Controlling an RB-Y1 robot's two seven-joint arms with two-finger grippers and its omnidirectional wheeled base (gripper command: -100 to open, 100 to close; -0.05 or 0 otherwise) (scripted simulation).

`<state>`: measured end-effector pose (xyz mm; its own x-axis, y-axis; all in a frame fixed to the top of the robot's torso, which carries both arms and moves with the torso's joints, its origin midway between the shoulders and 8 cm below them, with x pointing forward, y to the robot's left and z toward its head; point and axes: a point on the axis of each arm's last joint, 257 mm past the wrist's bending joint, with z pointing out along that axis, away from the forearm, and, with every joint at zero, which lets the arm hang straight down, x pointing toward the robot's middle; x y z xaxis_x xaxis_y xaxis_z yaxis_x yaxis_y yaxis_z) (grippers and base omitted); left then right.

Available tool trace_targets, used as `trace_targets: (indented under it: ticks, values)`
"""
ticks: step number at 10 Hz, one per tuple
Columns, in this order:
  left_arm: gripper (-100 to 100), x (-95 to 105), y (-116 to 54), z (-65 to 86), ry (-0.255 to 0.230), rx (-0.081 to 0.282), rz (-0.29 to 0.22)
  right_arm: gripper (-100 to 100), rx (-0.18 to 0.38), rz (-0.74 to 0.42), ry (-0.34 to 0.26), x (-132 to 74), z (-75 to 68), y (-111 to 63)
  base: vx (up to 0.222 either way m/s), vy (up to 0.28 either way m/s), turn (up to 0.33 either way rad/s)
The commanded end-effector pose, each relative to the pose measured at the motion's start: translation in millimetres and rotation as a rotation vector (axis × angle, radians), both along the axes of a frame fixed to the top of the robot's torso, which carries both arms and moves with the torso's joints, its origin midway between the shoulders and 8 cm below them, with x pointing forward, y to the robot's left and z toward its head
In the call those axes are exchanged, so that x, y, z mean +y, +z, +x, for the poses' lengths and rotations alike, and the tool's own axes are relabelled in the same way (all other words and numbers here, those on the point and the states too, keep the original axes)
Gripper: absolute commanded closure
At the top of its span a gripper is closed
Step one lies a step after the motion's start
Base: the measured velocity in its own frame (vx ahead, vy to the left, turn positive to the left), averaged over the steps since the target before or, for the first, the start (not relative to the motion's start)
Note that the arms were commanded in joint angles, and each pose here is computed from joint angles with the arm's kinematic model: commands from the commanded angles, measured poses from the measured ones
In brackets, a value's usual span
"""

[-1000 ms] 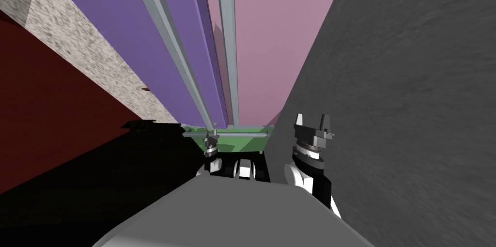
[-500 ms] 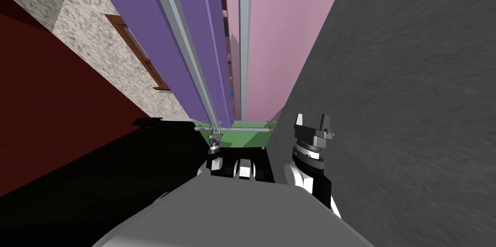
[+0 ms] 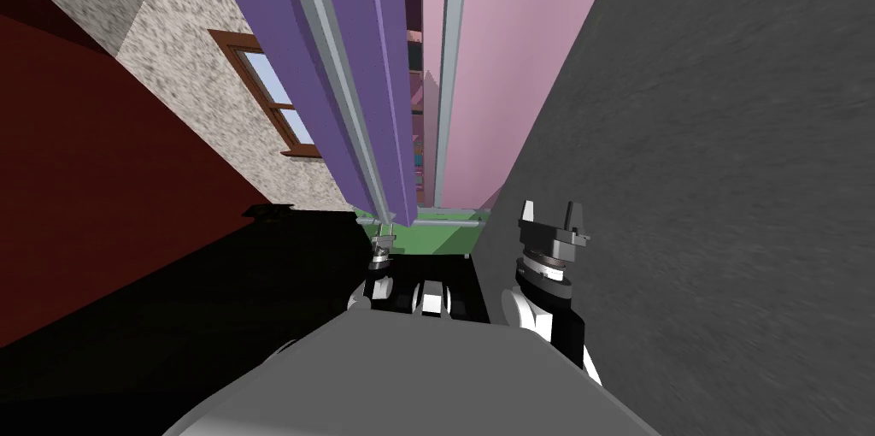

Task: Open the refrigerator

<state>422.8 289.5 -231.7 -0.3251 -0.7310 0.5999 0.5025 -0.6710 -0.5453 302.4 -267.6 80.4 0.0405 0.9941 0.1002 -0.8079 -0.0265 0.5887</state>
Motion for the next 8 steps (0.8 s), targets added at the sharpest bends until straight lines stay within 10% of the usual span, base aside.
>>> trace_targets:
  ticks: [1,8]
  values:
    - [100,-30.9,3.3,6.2,-0.064,-0.01,-0.003,0,0.0,0.0,0.0,0.0,0.0,0.0,-0.119,0.226,-0.072]
    - [100,-93.5,11.1,12.5,-0.194,-0.032,-0.004,0,0.0,0.0,0.0,0.0,0.0,0.0,-0.103,0.213,-0.044]
